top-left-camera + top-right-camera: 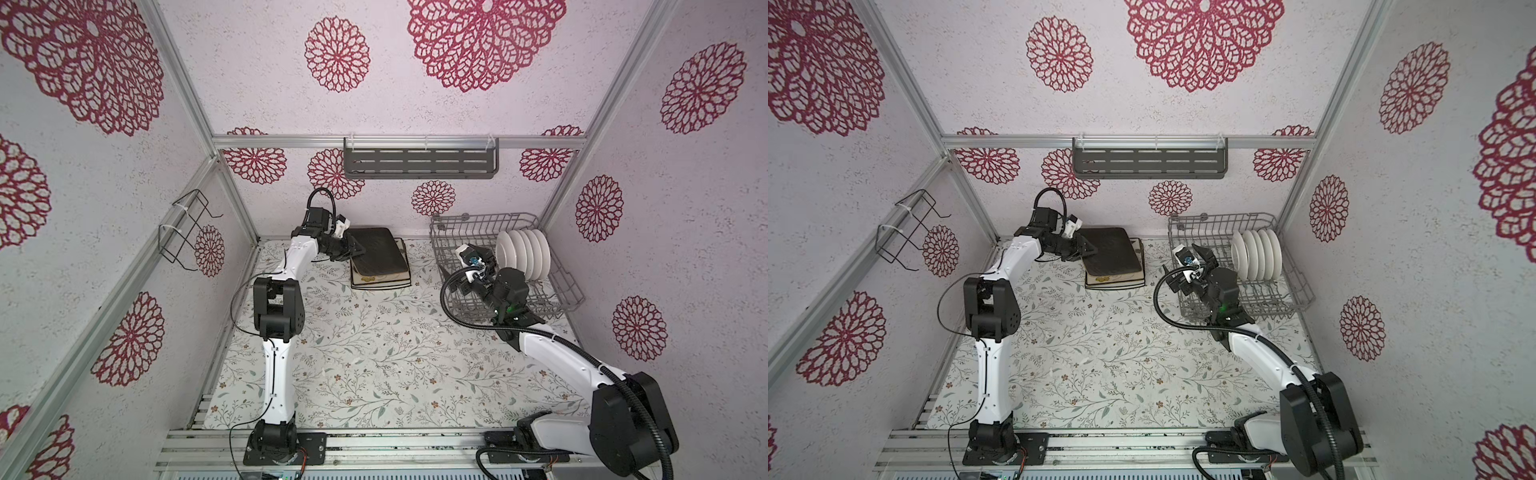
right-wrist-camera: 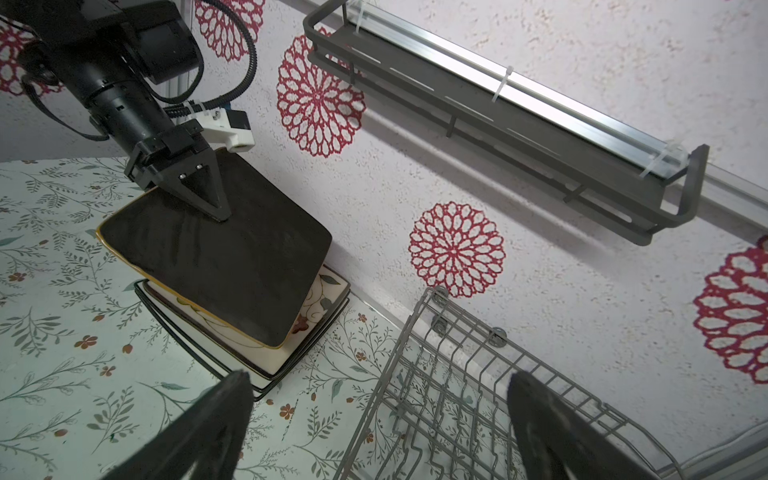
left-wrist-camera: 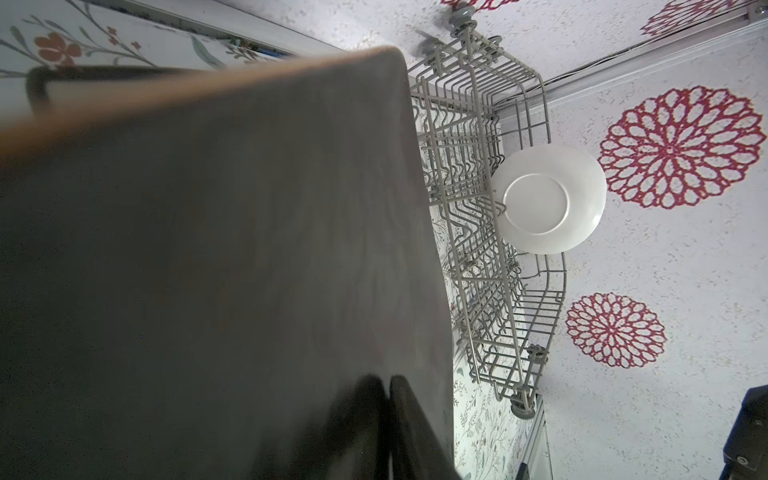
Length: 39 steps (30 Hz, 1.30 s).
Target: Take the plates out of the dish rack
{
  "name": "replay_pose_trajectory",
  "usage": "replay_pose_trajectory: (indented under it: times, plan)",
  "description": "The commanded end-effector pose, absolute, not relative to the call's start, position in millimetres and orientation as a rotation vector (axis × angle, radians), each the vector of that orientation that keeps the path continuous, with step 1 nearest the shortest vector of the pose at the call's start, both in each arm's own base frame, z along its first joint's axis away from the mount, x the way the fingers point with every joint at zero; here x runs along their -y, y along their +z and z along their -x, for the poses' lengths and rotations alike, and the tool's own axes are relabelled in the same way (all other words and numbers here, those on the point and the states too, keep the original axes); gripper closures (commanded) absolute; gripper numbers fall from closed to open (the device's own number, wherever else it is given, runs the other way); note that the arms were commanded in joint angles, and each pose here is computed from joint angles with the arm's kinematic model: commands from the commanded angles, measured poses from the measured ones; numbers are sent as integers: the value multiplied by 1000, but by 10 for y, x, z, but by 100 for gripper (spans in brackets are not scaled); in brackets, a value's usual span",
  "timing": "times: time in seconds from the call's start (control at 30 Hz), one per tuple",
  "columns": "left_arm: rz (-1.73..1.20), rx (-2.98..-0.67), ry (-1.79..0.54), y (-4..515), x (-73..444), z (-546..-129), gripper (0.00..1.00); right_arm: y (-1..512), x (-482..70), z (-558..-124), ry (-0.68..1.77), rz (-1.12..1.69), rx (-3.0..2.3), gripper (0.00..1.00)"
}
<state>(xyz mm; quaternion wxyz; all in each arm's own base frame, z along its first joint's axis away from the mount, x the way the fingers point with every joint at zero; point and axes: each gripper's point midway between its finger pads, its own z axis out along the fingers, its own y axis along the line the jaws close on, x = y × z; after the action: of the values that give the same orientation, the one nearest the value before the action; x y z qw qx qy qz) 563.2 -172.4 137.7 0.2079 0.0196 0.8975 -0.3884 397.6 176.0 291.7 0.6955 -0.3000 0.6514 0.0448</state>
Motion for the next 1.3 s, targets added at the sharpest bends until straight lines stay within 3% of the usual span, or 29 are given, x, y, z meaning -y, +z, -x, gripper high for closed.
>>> replay_pose_trajectory:
  times: [0.0,1.27]
  plan:
    - [-197,-2315,-1159,1892,1813,-5761,100,3251,-1764,-4016,120,627,-1368,1]
    - [-122,-2322,-1226,1504,1677,-6027,100,3105,-1818,-4286,124,641,-1398,1]
